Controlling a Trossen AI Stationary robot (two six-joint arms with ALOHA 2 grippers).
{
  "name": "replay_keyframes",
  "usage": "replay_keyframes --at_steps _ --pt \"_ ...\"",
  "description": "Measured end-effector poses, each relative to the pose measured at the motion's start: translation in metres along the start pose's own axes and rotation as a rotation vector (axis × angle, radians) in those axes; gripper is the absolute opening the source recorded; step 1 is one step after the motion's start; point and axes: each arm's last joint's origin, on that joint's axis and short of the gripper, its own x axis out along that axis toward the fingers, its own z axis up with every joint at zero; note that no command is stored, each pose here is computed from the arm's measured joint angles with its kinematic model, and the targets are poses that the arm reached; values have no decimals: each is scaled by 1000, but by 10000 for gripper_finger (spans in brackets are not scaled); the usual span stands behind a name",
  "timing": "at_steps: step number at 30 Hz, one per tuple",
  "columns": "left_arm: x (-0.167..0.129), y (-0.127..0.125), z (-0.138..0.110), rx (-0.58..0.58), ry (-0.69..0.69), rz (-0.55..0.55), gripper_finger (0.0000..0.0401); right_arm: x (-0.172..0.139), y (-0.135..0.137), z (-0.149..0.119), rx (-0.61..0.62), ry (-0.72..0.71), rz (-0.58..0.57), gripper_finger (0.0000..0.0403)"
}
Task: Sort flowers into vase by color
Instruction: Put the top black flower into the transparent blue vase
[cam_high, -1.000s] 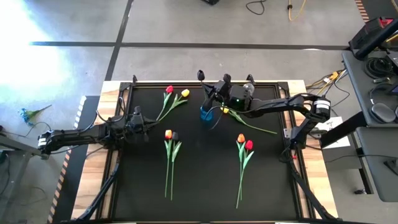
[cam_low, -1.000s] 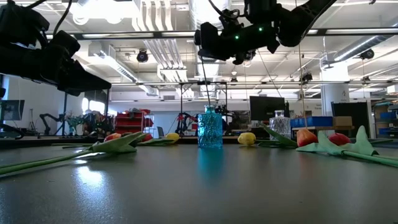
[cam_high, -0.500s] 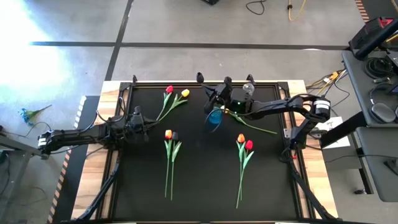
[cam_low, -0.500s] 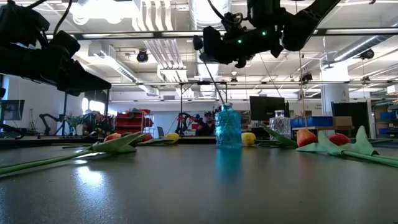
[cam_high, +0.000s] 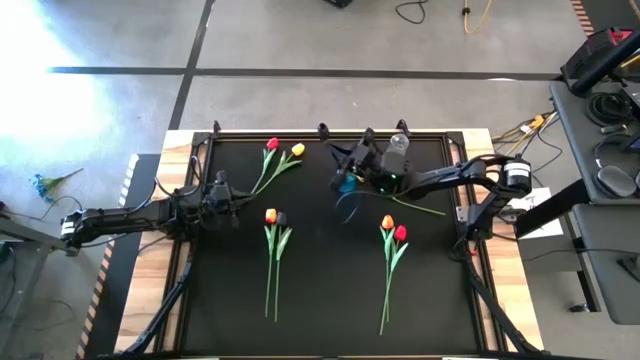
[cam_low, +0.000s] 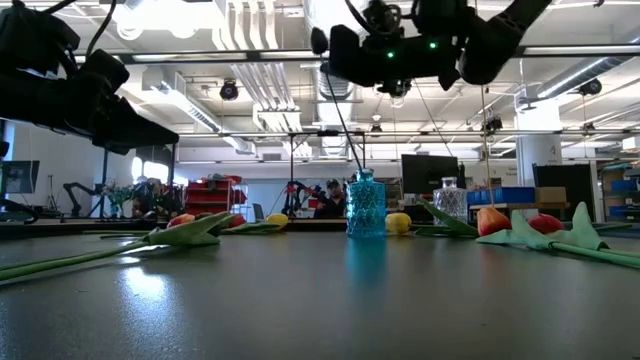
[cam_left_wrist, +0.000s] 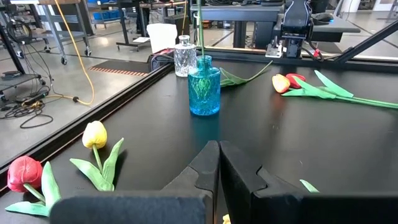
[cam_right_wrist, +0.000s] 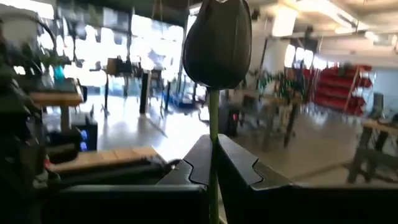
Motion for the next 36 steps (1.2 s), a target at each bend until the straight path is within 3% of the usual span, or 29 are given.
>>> replay_keyframes --at_steps 12,36 --pt "0 0 0 0 0 0 0 -53 -13 -13 77 -245 -48 9" --pt "1 0 0 2 7 0 0 -46 -19 -36 124 -175 -89 9"
